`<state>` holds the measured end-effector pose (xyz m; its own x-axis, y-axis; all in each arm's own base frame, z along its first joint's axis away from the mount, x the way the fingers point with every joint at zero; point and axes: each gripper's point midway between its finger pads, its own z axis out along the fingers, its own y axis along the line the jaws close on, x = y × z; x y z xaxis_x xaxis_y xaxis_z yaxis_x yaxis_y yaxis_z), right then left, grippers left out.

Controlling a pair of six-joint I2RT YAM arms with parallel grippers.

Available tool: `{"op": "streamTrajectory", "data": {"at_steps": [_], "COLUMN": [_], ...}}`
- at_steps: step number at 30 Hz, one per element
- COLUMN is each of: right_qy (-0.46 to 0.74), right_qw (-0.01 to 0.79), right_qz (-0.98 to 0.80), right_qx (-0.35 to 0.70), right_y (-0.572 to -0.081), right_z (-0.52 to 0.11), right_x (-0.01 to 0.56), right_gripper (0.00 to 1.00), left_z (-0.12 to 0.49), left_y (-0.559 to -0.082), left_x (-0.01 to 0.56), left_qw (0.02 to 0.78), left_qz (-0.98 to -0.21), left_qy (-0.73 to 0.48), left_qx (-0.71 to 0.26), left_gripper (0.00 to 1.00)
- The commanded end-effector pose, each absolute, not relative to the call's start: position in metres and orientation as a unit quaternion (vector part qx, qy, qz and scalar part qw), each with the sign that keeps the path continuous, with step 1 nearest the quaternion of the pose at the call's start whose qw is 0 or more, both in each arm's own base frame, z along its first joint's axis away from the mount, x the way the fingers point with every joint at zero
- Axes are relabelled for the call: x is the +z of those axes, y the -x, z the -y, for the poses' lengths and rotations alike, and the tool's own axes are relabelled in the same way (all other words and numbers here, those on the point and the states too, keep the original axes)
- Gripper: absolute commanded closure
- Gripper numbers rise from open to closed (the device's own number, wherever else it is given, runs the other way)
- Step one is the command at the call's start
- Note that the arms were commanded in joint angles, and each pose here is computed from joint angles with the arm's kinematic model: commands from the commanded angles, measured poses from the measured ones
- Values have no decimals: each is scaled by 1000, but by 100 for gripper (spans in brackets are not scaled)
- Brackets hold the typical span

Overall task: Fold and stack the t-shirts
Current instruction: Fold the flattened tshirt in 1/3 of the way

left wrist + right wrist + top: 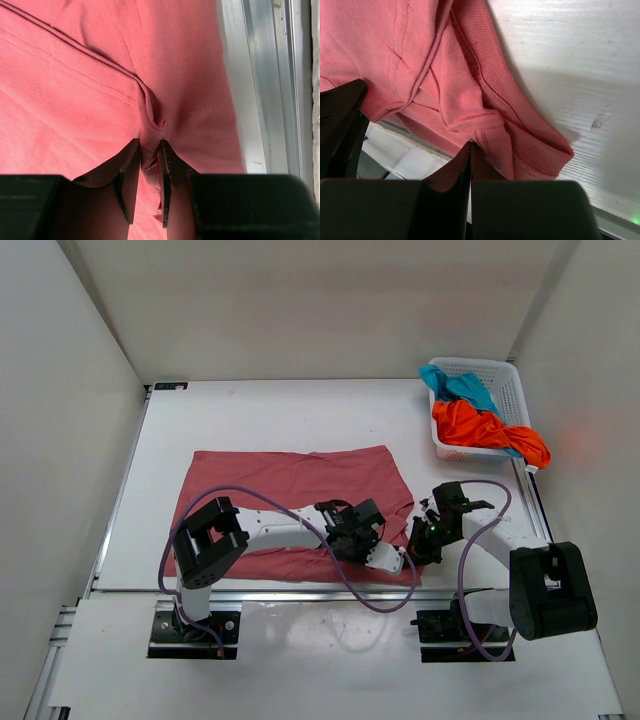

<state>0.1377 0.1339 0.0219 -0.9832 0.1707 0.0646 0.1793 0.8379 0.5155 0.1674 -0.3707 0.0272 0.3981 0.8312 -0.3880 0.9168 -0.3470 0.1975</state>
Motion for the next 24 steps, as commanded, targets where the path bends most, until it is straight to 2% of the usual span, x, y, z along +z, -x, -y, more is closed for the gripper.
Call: {"op": "streamTrajectory", "data": {"at_steps": [1, 5, 7, 15, 20, 24], "right_qy": [86, 86, 85, 86, 88, 92], "right_qw": [5, 14, 15, 9, 17, 24], "right_qz": [957, 957, 957, 957, 959, 959], "right_qx": [-277, -277, -278, -279, -269, -266], "right_y": [-139, -135, -136, -138, -135, -135], "right_z": [-136, -137, -137, -136, -135, -135], "right_x": [23, 22, 21, 22, 20, 17], "right_gripper": [100, 100, 100, 100, 100, 100], "left_z": [397, 405, 405, 390, 364, 345], "left_y": [-170, -172, -173, -186, -239, -261], "left_x": [55, 63, 61, 49, 50, 54], "left_qw": [237, 250, 248, 241, 279, 302], "left_qz": [-533, -539, -543, -583, -686, -734], "left_qy": [-801, -791, -789, -764, -664, -603], "left_qx": [-134, -144, -144, -135, -103, -85], "left_gripper": [68, 67, 71, 100, 100, 100]}}
